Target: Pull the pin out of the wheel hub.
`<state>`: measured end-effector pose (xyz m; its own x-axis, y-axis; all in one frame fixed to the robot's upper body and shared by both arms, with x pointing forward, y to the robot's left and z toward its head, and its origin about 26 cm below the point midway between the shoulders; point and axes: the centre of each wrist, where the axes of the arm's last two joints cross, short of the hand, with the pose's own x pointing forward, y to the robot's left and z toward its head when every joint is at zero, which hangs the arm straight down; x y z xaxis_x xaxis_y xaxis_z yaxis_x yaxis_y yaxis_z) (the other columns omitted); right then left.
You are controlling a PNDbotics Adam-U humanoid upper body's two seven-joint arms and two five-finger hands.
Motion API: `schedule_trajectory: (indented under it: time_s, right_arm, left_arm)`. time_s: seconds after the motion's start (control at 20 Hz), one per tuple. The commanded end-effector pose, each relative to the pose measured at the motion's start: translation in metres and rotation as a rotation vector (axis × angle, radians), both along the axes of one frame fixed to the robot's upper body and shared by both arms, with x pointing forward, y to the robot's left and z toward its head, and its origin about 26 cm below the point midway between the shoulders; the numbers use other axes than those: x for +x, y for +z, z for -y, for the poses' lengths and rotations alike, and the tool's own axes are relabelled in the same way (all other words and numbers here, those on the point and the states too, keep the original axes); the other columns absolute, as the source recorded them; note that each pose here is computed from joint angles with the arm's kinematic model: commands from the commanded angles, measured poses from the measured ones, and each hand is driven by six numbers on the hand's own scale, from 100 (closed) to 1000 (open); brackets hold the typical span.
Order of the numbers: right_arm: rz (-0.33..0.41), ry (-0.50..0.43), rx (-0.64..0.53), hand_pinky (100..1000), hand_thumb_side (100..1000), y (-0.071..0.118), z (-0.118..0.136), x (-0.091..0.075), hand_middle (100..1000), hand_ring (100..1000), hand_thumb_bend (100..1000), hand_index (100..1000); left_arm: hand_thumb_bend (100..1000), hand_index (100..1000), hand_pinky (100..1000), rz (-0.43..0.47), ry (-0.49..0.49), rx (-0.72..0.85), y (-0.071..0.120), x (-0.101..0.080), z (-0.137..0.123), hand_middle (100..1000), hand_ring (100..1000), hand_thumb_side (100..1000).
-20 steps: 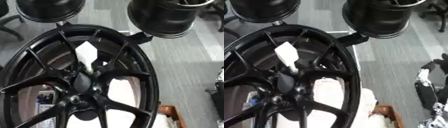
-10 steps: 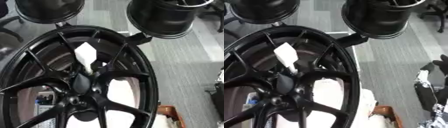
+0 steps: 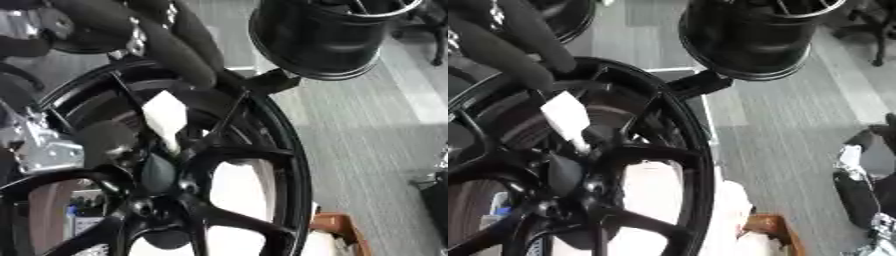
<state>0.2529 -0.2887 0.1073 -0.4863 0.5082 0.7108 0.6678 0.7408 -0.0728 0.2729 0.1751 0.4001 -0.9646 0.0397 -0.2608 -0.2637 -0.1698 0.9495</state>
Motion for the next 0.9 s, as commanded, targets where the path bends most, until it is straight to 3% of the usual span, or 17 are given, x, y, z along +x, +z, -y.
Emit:
schedule_trajectory:
  time_s: [0.05, 0.5, 0.9]
  right_arm:
    - [0.015, 0.011, -0.022, 850, 351, 0.007, 0.003, 0.000, 611, 760, 100, 789]
    - [0.011, 0.019, -0.021, 849, 355, 0.007, 0.002, 0.000, 610, 760, 100, 789]
    - [0.010, 0.024, -0.017, 849, 359, 0.007, 0.001, 0.001, 609, 758, 100, 788]
  left_arm:
    - [100, 923, 861, 0.176, -0.115, 0.254, 0.003, -0.001, 0.005, 864, 877, 435]
    - [100, 918, 850, 0.219, -0.027, 0.295, -0.002, 0.023, 0.005, 787, 850, 506]
    - [100, 895, 878, 0.227, 0.084, 0.337, -0.011, 0.052, -0.007, 860, 882, 699]
